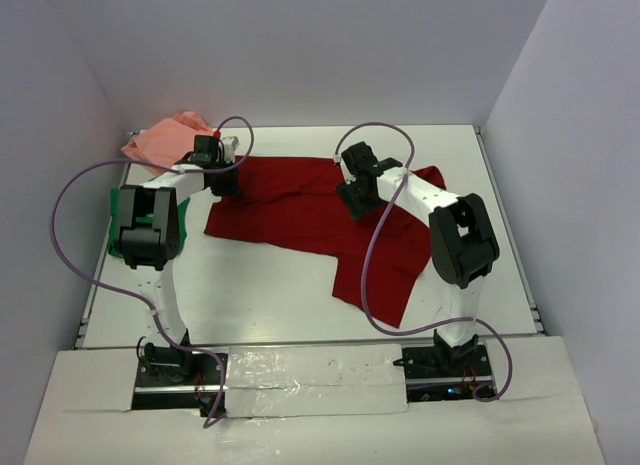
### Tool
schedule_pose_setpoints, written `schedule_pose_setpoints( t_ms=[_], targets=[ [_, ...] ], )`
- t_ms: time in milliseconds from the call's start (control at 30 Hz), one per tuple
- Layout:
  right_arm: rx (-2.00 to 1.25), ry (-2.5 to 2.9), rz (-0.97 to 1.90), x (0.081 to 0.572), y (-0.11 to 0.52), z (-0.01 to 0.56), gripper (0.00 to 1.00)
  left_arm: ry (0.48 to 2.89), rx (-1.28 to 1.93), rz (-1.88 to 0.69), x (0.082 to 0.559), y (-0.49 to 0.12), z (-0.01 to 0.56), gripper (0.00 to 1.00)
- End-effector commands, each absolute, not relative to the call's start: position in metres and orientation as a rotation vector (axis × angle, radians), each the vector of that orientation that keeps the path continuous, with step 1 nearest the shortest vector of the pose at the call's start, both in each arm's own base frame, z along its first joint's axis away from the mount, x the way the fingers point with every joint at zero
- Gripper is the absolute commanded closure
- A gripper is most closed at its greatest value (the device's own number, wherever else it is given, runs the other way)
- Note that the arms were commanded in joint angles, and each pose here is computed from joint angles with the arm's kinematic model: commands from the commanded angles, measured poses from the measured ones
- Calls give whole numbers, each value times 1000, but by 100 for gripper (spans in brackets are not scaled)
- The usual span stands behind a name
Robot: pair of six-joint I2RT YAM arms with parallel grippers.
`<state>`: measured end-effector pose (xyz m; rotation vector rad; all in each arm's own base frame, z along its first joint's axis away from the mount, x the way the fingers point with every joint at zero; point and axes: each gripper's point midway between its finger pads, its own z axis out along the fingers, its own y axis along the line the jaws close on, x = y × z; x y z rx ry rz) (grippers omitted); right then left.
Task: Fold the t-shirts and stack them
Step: Fold the flattened tshirt in 1/3 of the way
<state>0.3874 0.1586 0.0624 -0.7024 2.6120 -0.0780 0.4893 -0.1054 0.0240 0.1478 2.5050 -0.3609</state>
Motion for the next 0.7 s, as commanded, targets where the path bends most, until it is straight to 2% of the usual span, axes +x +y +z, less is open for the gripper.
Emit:
schedule_pose_setpoints(
  t_ms=[0, 133, 200, 267, 300, 400, 667],
  targets=[
    [-618, 2491, -251, 409, 140, 93, 29, 2446, 192, -396, 487, -111, 55, 100],
    [-575, 2467, -236, 405, 125, 110, 31, 2431, 190, -399, 484, -109, 65, 100],
    [-544, 2465, -223, 399, 114, 118, 38, 2418, 184, -408, 482, -108, 70, 100],
    [-509, 2456, -247, 399, 102, 123, 82, 2381, 173, -410, 483, -104, 83, 100],
    [-483, 2449, -251, 400, 96, 125, 100, 2381, 168, -406, 480, -103, 81, 100],
    [-366, 2467, -247, 410, 61, 123, 100, 2331, 141, -401, 484, -100, 91, 100],
    [-288, 2595, -27, 421, 47, 88, 100, 2320, 120, -416, 483, -100, 86, 100]
  ],
)
